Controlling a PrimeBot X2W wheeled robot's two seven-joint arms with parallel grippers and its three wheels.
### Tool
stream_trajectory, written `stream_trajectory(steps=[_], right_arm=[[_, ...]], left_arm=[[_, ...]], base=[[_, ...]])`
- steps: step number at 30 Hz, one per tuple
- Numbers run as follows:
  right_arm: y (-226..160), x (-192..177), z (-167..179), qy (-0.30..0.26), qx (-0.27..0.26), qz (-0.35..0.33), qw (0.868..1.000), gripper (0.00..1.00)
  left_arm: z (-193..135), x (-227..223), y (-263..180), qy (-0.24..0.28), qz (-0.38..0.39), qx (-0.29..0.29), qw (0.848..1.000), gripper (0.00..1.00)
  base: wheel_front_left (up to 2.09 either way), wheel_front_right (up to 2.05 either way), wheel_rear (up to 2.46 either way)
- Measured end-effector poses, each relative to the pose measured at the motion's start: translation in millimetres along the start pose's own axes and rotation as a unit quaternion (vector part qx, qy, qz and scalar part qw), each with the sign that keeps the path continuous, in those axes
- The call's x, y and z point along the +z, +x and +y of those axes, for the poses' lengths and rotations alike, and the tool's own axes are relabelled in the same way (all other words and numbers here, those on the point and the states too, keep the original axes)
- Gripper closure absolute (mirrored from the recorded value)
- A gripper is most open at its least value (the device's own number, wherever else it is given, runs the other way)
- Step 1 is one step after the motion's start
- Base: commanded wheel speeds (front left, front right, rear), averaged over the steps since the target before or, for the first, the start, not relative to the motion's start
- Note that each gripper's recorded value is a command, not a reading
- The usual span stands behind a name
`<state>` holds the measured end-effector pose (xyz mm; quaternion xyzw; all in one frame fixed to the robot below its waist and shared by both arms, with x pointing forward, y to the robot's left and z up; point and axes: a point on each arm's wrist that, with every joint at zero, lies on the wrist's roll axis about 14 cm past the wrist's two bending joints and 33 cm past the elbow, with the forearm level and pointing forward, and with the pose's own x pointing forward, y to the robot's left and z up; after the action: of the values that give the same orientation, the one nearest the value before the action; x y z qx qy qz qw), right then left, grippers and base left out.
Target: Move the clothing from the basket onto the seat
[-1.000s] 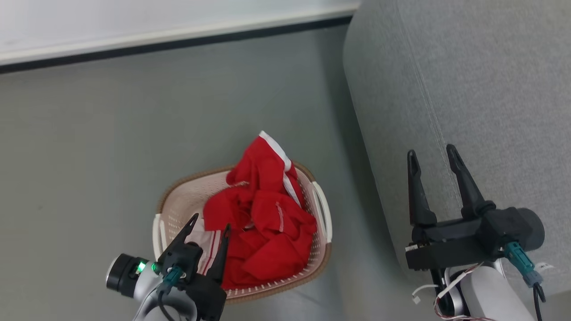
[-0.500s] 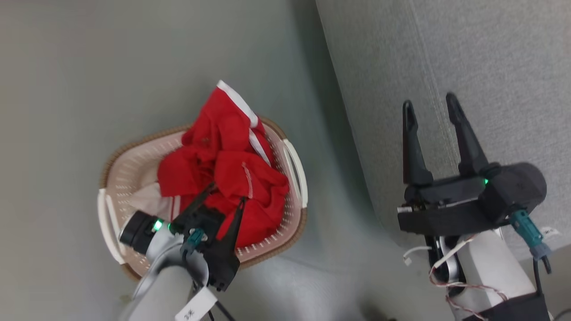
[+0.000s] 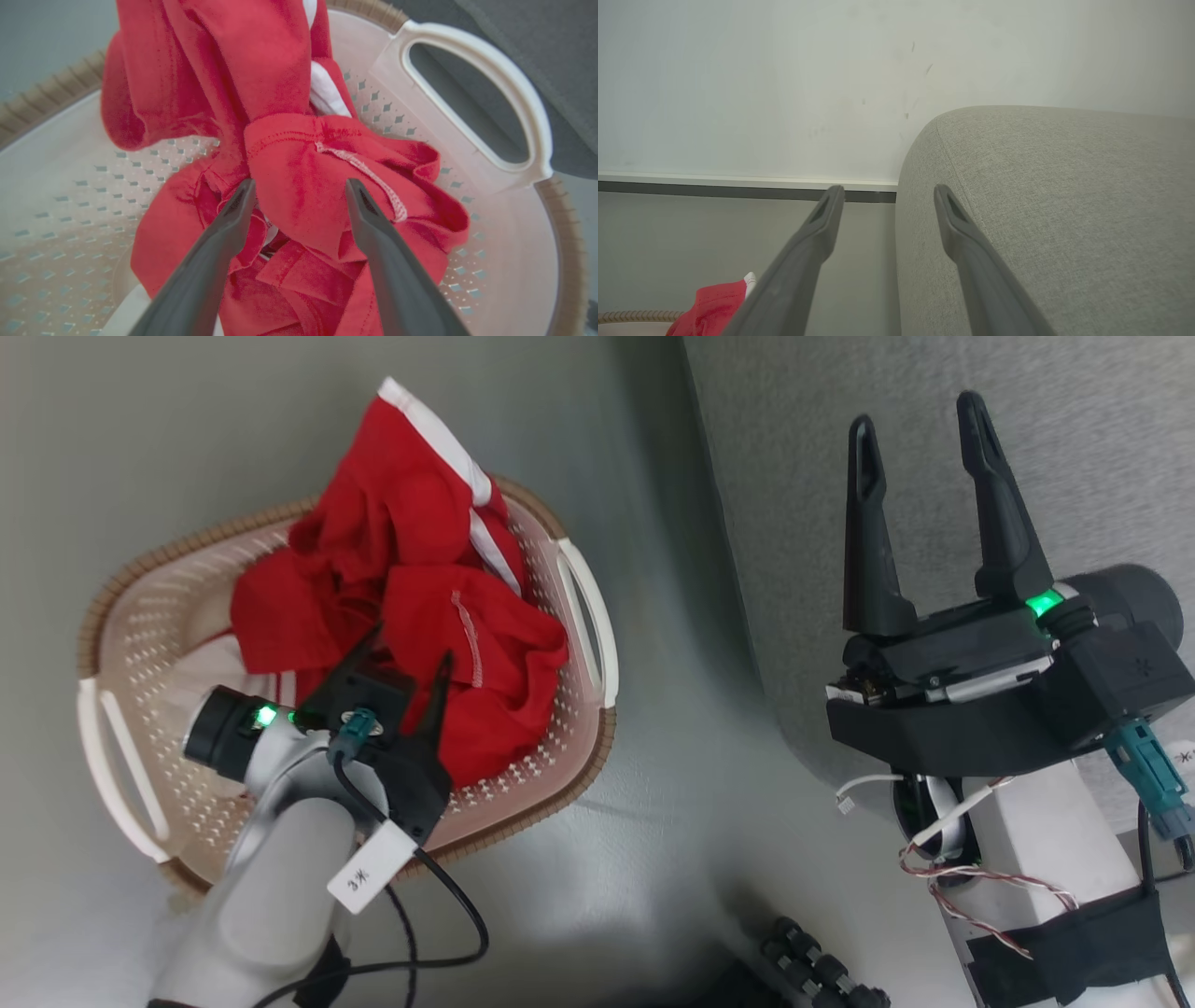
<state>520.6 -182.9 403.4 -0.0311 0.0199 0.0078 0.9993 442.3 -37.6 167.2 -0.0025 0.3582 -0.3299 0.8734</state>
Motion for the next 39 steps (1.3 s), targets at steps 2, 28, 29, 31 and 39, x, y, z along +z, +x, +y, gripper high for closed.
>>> stream_trajectory(steps=[2,28,29,31,39], right_arm=[[3,-10,1,-0.003,0.002,0.008,1.0,0.0],[7,-37,-2,-0.018,0.001,0.041,0.999,0.0],[7,-36,-3,-0.018,0.001,0.039,0.999,0.0],[7,-33,-3,-0.018,-0.001,0.038,0.999,0.0],[5,-15,-1,-0.014,0.003,0.027,1.0,0.0]], left_arm=[[4,-17,5,0.0,0.021,0.001,1.0,0.0],[-12,-29,19,-0.017,0.031,-0.028,0.999,1.0],[-12,-26,17,-0.02,0.026,-0.029,0.999,1.0],[-11,-17,14,-0.021,0.014,-0.025,0.999,1.0],[0,21,-5,-0.031,-0.031,-0.004,0.999,1.0]], base=[[0.0,0.0,0.0],[0.0,0.0,0.0],[0.0,0.0,0.0],[0.0,0.0,0.0],[0.0,0.0,0.0]])
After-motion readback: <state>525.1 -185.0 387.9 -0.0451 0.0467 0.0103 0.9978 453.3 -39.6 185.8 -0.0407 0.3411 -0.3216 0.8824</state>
